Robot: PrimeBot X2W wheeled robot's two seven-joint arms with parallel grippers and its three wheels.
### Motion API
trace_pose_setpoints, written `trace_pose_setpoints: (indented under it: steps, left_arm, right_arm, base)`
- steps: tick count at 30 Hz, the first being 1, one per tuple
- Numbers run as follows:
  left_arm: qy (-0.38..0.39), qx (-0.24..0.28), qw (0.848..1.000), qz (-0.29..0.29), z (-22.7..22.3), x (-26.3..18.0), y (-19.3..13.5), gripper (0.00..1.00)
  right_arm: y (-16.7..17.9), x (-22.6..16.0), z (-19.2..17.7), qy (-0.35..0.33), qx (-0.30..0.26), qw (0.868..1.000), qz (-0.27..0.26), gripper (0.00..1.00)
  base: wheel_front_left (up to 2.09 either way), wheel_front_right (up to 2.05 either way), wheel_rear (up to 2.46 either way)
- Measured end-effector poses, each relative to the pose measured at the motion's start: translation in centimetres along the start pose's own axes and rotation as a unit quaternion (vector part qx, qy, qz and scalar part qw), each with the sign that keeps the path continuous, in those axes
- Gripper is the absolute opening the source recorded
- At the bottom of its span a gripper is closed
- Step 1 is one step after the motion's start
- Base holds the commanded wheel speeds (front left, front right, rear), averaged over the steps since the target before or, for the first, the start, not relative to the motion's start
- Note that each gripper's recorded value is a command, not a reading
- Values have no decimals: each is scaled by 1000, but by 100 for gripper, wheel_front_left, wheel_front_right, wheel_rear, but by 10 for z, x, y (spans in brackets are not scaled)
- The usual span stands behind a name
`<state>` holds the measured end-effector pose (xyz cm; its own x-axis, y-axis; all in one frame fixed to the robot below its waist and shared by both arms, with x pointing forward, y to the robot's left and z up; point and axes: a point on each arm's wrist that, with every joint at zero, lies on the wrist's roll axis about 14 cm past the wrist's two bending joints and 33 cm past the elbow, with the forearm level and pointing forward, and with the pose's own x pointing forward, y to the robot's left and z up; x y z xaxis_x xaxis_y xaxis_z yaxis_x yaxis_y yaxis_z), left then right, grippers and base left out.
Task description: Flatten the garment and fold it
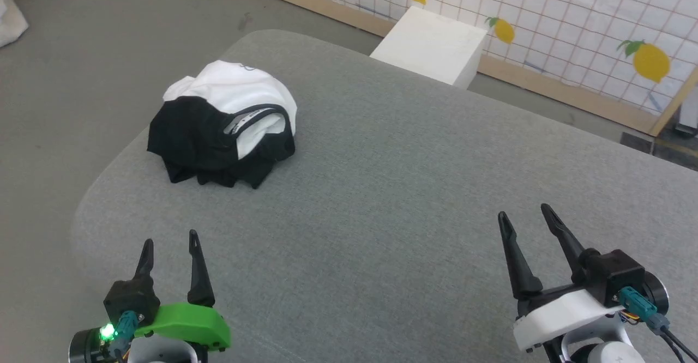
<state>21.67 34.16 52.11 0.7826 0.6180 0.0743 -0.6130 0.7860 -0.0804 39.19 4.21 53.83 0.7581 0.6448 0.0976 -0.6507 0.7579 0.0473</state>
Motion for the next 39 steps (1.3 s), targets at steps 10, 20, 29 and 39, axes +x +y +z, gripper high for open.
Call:
trace_pose_setpoints:
  steps: [10, 20, 29, 39]
  left_arm:
    - [-5, 2, 999, 33, 0, -10, 21, 100]
    - [-8, 0, 998, 68, 0, -22, 43, 100]
    - [-26, -19, 999, 34, 33, 36, 30, 100]
    - [30, -26, 999, -24, 68, 162, -6, 100]
  right_arm:
    - [18, 10, -1, -4, 7, 1000, 29, 100]
    - [38, 19, -2, -8, 19, 998, 59, 100]
    - [39, 41, 5, -18, 10, 997, 71, 100]
    - [9, 76, -2, -31, 8, 998, 51, 100]
  base:
    - [0, 0, 0]
    - [0, 0, 0]
    - [0, 0, 0]
    - [0, 0, 0]
